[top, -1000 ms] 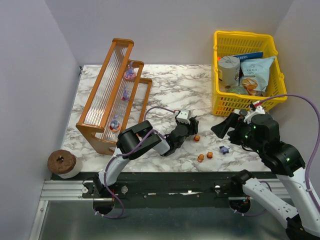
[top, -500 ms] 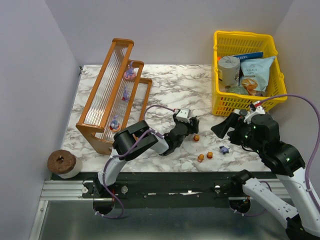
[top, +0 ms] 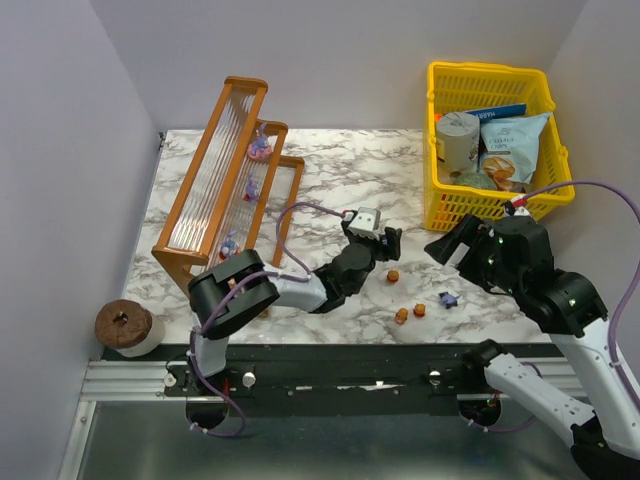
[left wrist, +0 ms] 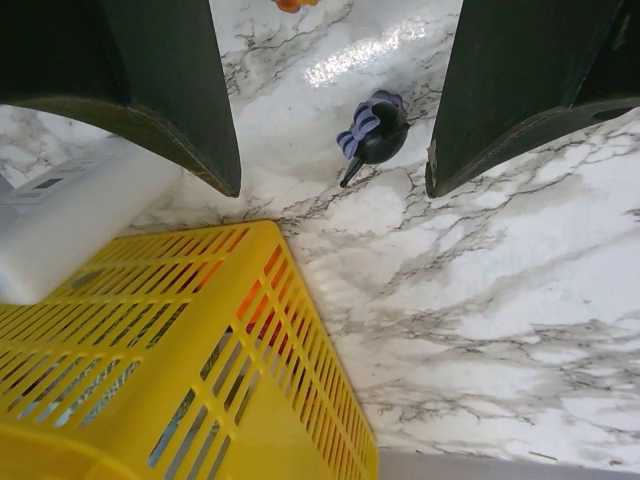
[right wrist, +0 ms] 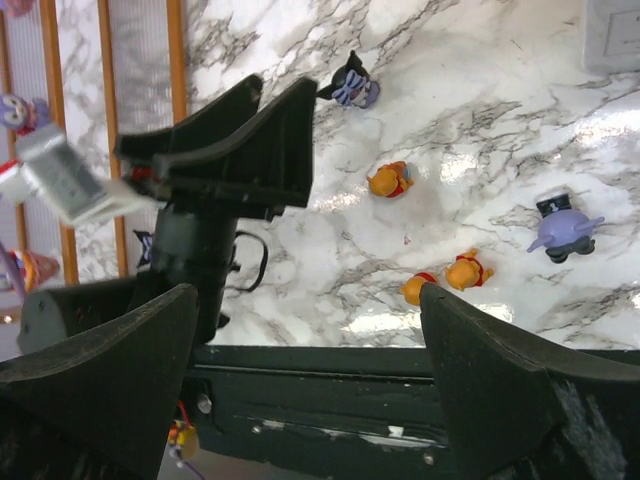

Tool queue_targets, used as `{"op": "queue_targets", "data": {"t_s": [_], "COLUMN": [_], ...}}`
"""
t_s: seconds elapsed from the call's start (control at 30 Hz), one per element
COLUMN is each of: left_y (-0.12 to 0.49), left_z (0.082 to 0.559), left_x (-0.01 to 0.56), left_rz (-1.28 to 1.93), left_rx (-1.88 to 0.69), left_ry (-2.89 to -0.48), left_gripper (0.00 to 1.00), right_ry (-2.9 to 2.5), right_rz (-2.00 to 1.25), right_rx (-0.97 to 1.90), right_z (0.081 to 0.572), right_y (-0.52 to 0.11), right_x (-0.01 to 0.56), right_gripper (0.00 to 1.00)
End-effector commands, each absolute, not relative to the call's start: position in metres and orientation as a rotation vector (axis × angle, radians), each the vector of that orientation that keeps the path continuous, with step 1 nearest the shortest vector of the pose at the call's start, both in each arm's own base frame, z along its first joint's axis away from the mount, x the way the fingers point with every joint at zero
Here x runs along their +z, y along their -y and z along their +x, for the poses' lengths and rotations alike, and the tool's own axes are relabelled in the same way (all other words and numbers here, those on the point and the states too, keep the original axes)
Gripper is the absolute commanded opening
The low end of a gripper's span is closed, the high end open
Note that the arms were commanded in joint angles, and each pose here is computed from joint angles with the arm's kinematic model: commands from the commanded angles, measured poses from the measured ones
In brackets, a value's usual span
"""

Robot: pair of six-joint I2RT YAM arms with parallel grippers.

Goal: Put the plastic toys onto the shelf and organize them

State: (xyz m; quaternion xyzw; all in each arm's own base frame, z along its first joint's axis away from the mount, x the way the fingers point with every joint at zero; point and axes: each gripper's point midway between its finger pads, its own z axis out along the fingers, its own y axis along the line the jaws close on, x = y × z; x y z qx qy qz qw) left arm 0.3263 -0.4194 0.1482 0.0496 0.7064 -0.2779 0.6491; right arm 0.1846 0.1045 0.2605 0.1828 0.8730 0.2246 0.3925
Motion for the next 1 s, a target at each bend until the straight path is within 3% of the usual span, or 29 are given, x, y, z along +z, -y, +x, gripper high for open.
{"op": "queue_targets", "data": {"t_s": [0.0,0.17,0.4,0.73,0.97], "left_y": [0.388,0.352,0.313,0.261,0.219], "left_z": [0.317,0.296,0.265,0.225,0.241], "left_x": [0.176,0.222,0.299,0.393,0.421], "left_rz": [0.080,0.107,0.237,0.309,0.240], "left_rx": [-0.539,-0.500,-0.497,-0.577,-0.461], "left_ry": [-1.611,-1.670,-1.674,-1.620,-1.629], "left_gripper": [0.83,0.89,0.95,0.99,0.99], "right_ry": [-2.163,-2.123,-2.289,-2.309,-2.261], "right_rz": [0.680,0.845,0.988,1.177,1.286], "right_rx": [0.543,0.674,0.803,0.589,0.527], "right_z": [0.198,0.227,0.257,0.300,0.326], "right_y": [-0.096,-0.121,-0.174,-0.175,-0.178], "right_x": [0.270,0.264,0.199,0.140,0.110], "right_gripper": [0.98,0.98,0.95,0.87,0.80]}}
